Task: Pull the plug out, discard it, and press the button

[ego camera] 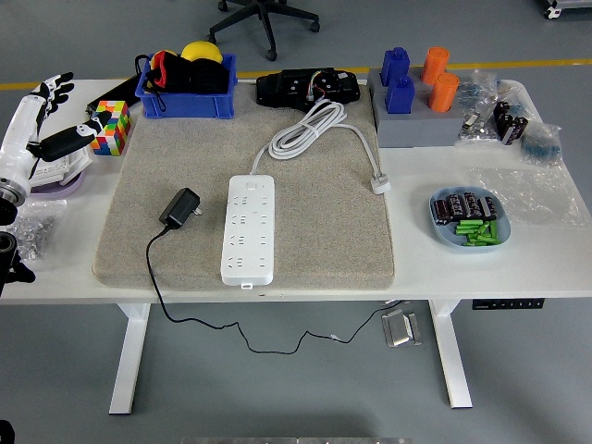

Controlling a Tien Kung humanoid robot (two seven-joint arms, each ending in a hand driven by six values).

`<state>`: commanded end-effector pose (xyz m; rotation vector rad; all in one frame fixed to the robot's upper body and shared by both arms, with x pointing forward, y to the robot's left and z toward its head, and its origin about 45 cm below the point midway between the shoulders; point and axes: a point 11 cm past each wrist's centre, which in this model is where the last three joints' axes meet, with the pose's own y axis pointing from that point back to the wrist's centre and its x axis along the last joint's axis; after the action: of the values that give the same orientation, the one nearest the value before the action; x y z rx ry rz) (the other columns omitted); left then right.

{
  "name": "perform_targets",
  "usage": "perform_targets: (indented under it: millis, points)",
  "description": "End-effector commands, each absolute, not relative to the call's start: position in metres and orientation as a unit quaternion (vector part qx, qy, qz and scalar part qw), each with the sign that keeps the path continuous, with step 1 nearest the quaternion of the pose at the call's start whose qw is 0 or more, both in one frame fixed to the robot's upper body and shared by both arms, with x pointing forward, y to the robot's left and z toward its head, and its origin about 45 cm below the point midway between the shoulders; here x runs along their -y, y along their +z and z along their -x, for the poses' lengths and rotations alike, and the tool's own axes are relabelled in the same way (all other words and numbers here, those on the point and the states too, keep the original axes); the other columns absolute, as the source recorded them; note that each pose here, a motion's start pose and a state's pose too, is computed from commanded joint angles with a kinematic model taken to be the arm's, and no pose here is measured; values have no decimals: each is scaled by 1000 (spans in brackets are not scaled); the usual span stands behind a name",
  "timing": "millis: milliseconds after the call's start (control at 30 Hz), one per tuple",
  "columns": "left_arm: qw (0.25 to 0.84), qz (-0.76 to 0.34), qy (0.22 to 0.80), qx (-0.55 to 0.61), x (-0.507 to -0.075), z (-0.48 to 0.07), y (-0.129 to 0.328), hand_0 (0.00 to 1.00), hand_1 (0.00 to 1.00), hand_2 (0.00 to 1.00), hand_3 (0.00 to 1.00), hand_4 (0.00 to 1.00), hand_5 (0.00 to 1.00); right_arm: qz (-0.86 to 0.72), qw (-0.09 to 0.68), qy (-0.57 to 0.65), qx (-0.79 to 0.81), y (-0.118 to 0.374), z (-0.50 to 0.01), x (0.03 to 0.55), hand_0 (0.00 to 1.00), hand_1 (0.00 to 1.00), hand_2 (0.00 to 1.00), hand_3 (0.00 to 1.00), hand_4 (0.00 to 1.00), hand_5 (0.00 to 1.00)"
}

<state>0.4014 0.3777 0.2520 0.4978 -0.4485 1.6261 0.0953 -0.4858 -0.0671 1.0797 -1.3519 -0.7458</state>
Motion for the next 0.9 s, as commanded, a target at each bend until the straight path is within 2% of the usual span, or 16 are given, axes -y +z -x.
perform_targets:
  millis: [900]
  points:
    - [633,-223,716,193,-381,-397,252,909,855,867,916,784,399,-461,583,-327,583,-69,-91,483,767,729,724,713,883,658]
